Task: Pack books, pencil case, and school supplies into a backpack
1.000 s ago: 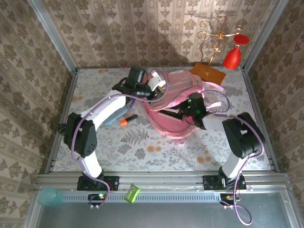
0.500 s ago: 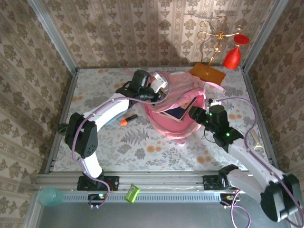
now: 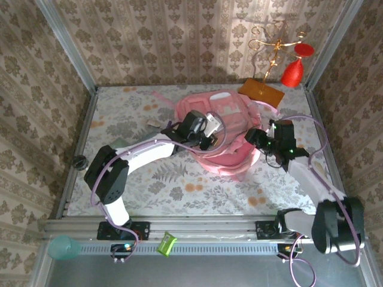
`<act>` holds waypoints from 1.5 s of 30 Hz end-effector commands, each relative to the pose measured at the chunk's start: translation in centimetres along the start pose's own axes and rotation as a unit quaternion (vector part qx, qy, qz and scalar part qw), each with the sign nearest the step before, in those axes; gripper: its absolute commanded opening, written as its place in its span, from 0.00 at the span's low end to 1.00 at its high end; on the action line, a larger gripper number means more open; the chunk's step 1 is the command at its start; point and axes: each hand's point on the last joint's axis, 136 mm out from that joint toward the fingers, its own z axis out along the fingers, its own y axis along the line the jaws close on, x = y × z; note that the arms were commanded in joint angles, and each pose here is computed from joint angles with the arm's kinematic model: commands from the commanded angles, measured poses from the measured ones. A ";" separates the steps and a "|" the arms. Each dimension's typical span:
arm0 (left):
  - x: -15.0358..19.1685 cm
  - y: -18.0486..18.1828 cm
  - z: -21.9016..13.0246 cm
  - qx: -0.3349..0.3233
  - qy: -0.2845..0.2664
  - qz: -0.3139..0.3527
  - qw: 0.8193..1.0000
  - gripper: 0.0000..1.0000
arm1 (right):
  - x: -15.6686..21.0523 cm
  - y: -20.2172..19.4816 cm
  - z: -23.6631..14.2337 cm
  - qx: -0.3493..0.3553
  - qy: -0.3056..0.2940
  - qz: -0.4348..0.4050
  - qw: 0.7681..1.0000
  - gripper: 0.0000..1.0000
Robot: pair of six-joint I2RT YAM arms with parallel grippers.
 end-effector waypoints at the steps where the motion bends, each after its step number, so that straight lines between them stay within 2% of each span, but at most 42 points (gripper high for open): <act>1: -3.3 -2.6 -1.5 0.001 -0.055 -0.016 0.998 0.00 | -2.2 2.0 1.6 -0.031 0.000 -0.030 0.999 0.57; 5: -3.7 -4.7 -0.6 0.018 -0.062 -0.017 0.998 0.00 | -3.0 0.5 4.7 0.010 0.029 -0.052 0.998 0.52; 7: -3.9 -5.1 0.5 0.029 -0.058 -0.014 0.998 0.00 | -3.7 0.0 5.8 0.022 0.025 -0.056 0.998 0.50; 11: -5.1 -4.0 3.1 0.011 -0.046 -0.006 0.999 0.00 | -6.7 -0.4 7.2 0.061 0.012 -0.083 0.995 0.50; 15: -6.8 -3.5 5.3 0.008 -0.055 -0.010 0.998 0.00 | -9.6 -0.1 6.9 0.093 -0.001 -0.109 0.990 0.51; 18: -7.7 -2.8 6.5 -0.001 -0.063 -0.018 0.998 0.00 | -11.6 0.1 4.7 0.119 -0.035 -0.124 0.984 0.53; 21: -8.3 -2.7 6.8 0.009 -0.066 -0.022 0.998 0.19 | -12.2 0.1 1.7 0.145 -0.068 -0.141 0.977 0.55; 23: -8.6 -3.2 6.1 0.028 -0.072 -0.018 0.997 0.36 | -11.5 0.1 -0.3 0.147 -0.087 -0.142 0.975 0.56; 25: -8.9 -3.6 4.7 0.042 -0.079 -0.013 0.996 0.48 | -9.9 0.5 -2.0 0.132 -0.099 -0.145 0.976 0.56; 28: -9.4 -3.3 1.0 0.050 -0.106 -0.018 0.993 0.73 | -6.5 1.3 -3.4 0.115 -0.098 -0.170 0.974 0.56; 30: -8.7 -2.1 -1.6 0.039 -0.119 -0.034 0.992 0.83 | -4.1 2.4 -3.7 0.101 -0.084 -0.200 0.971 0.56; 33: -5.1 2.6 -4.7 -0.033 -0.114 -0.108 0.987 0.89 | 0.8 5.5 -2.8 0.038 -0.039 -0.255 0.965 0.56; 35: -1.4 6.4 -5.8 -0.080 -0.092 -0.191 0.974 0.90 | 5.0 7.5 -1.5 -0.005 0.000 -0.297 0.955 0.57; 37: 2.0 9.1 -6.3 -0.090 -0.072 -0.269 0.956 0.90 | 8.5 8.9 0.0 -0.038 0.025 -0.332 0.942 0.56; 40: 5.1 11.4 -5.9 -0.089 -0.054 -0.348 0.932 0.89 | 12.1 10.2 2.5 -0.072 0.052 -0.351 0.932 0.56; 45: 8.1 12.0 -4.9 -0.093 -0.031 -0.398 0.912 0.89 | 15.1 10.4 6.3 -0.094 0.095 -0.326 0.936 0.55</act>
